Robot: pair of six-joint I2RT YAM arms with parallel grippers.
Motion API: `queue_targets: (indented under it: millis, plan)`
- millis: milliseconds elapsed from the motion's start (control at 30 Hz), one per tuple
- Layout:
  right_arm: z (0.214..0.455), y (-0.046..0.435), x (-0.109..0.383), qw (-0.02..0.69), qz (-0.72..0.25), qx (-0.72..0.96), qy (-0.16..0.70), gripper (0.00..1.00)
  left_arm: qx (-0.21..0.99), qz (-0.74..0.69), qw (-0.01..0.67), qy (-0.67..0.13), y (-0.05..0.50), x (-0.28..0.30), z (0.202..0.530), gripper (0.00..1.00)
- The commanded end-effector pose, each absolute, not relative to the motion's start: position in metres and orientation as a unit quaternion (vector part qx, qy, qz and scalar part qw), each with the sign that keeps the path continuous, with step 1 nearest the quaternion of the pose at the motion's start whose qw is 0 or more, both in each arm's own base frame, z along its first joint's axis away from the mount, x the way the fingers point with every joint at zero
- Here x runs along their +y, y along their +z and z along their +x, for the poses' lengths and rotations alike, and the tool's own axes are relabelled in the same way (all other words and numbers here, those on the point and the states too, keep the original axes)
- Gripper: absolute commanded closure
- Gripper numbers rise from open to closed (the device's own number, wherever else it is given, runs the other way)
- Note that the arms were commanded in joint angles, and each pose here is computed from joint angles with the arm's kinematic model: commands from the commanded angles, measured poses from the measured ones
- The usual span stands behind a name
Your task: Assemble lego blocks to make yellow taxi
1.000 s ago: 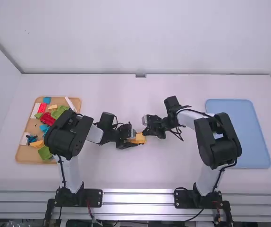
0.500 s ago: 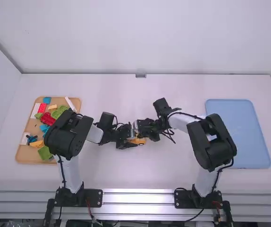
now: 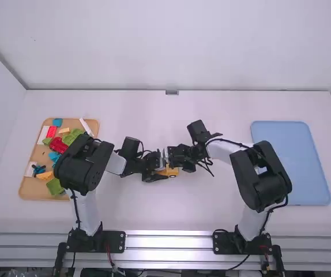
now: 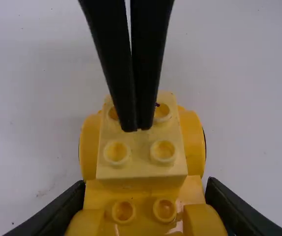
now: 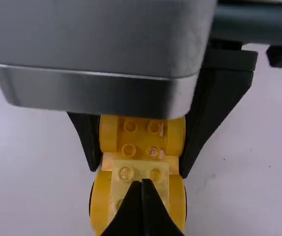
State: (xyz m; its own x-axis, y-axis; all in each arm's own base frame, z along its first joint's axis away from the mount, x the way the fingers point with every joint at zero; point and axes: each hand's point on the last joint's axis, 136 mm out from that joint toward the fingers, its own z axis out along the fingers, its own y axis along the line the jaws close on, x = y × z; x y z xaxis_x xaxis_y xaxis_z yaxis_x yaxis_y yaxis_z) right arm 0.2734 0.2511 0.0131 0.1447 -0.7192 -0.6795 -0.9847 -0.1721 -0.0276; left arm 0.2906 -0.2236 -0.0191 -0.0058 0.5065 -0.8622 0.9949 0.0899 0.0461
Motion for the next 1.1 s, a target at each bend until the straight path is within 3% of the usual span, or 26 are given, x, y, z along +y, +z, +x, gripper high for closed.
queue_targets:
  millis: [0,333,600,867,1067]
  plan:
    - [0.273,-0.009,0.228,0.204,-0.724,0.620,0.224,1.00,0.652,0.587,0.358,-0.320,-0.031,-0.220,0.284,0.52]
    - [0.265,-0.016,0.216,0.178,-0.745,0.608,0.207,1.00,0.651,0.587,0.359,-0.319,-0.030,-0.220,0.284,0.52]
    - [0.274,-0.013,0.224,0.219,-0.724,0.615,0.222,1.00,0.652,0.587,0.358,-0.320,-0.031,-0.220,0.284,0.52]
    - [0.278,0.075,0.227,0.368,-0.661,0.536,0.375,1.00,0.652,0.587,0.358,-0.320,-0.030,-0.220,0.284,0.52]
    - [0.275,0.066,0.244,0.372,-0.634,0.536,0.414,1.00,0.652,0.587,0.358,-0.320,-0.030,-0.219,0.284,0.52]
